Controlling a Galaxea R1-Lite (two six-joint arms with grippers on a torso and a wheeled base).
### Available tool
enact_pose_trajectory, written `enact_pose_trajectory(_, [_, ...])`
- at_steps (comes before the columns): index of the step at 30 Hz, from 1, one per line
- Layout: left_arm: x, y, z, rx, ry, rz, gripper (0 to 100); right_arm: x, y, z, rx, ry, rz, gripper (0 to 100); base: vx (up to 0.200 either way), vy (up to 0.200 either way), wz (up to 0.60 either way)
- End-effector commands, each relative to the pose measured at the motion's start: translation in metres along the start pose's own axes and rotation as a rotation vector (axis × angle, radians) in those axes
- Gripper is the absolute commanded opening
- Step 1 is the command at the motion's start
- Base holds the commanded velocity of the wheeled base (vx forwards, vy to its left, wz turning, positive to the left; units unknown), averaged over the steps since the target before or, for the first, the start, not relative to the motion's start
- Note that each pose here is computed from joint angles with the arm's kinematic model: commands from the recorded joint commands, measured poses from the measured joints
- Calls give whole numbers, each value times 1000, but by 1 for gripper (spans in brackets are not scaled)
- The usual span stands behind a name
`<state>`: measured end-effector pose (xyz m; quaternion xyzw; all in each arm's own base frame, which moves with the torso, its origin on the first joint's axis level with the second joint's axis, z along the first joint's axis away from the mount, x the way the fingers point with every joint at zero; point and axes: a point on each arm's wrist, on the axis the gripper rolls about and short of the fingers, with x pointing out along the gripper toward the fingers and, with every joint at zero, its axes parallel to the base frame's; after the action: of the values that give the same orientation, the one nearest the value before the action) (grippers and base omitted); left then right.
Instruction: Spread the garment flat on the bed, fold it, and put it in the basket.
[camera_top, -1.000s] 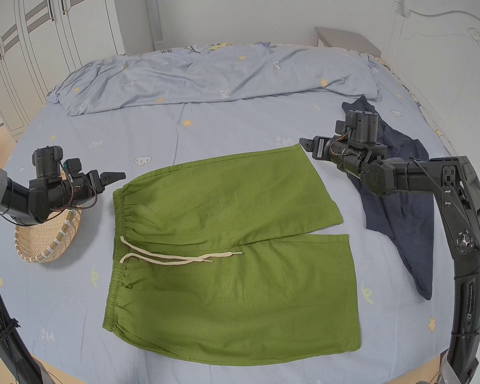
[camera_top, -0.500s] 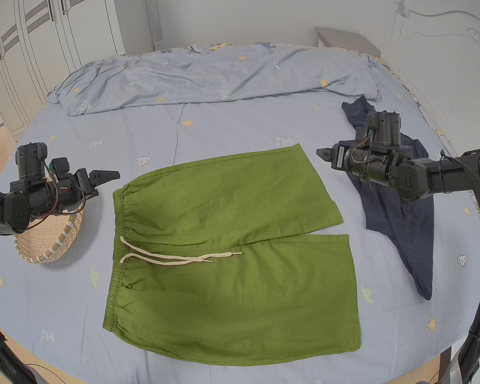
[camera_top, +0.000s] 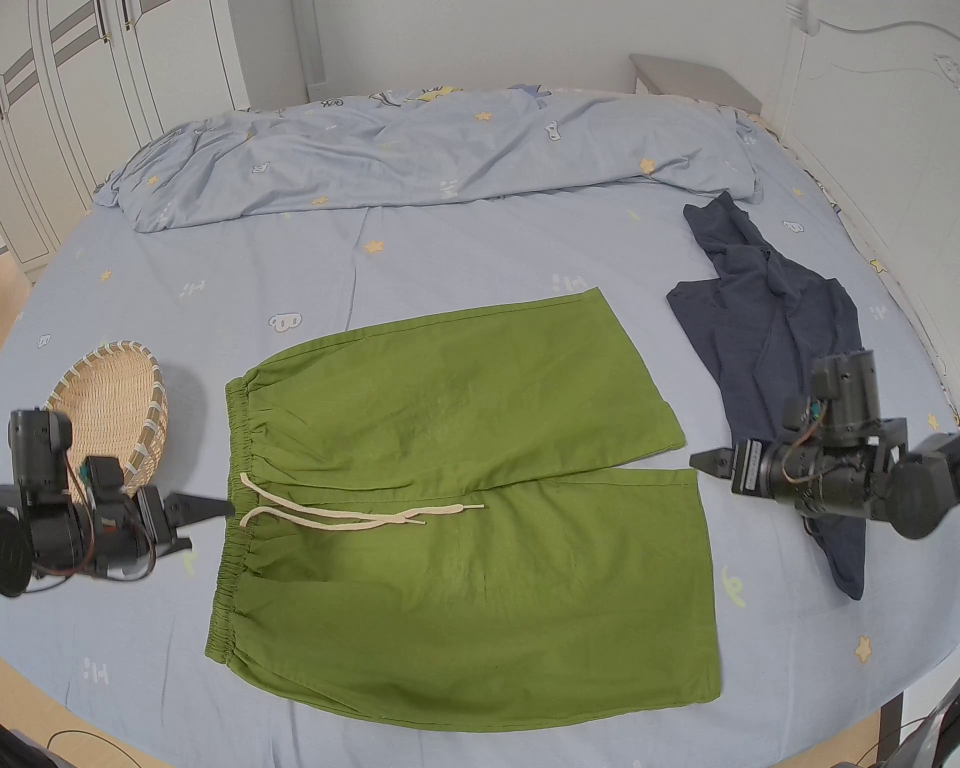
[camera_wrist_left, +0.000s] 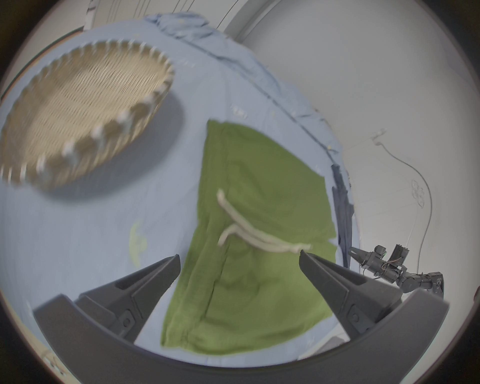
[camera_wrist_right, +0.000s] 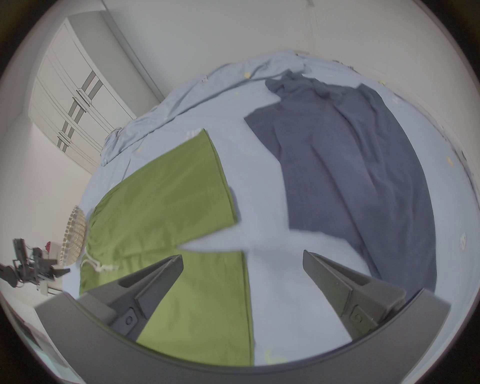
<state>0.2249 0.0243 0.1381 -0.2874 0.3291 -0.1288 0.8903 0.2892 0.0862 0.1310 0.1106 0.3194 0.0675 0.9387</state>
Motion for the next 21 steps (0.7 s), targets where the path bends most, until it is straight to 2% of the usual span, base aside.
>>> enact_pose_trajectory(1, [-22,21,-81,-126,181,75,100,-70,-16,-35,65,-16,110,100,0,0,0])
enact_pose_trajectory(6, [-24,30,-98,-108,234,101,100,-69,-15,-35,61,-11,118,100,0,0,0])
enact_pose_trajectory(14, [-9,42,-99,-128,313,121,100,-69,-14,-35,59,-13,122,100,0,0,0])
enact_pose_trajectory(21, [15,54,-94,-132,319,70,100,-69,-14,-34,61,-16,121,100,0,0,0])
